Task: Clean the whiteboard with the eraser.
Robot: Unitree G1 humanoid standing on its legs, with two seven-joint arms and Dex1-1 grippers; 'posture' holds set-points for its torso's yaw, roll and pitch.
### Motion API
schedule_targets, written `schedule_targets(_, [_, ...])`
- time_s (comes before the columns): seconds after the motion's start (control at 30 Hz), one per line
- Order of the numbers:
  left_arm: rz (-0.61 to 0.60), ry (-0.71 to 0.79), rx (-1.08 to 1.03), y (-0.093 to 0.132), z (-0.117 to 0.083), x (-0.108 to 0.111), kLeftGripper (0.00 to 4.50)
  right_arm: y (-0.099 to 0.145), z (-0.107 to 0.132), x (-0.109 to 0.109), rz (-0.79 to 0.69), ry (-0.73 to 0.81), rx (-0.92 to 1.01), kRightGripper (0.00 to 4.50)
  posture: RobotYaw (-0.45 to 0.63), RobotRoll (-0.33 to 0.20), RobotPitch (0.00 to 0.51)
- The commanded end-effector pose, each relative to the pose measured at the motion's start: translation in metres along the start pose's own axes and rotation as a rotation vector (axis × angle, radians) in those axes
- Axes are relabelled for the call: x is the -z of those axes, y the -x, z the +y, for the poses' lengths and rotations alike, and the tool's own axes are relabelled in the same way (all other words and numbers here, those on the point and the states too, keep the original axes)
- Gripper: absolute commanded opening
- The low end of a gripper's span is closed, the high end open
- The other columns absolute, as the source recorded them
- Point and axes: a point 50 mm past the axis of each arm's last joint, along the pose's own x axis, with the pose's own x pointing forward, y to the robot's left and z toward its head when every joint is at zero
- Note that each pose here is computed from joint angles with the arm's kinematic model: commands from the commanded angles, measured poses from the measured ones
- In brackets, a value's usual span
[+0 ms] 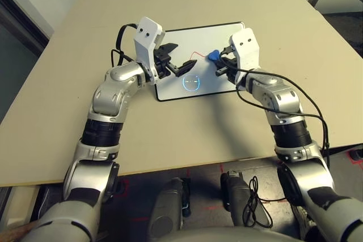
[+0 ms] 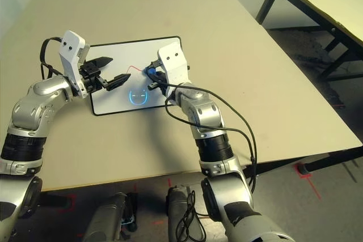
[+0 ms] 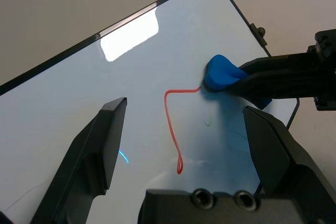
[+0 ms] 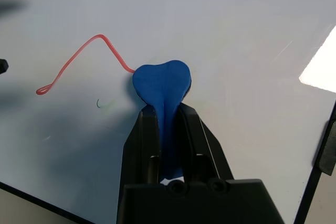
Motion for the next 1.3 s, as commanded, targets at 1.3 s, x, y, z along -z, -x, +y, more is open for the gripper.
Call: schedule_targets(1.3, [0.033,-0.021,-0.014,0.01,0.007,0.002,4.5,-0.007,0.018,0.024,0.122,-0.003,-0.076,0.39,0.0,0.0,0.184])
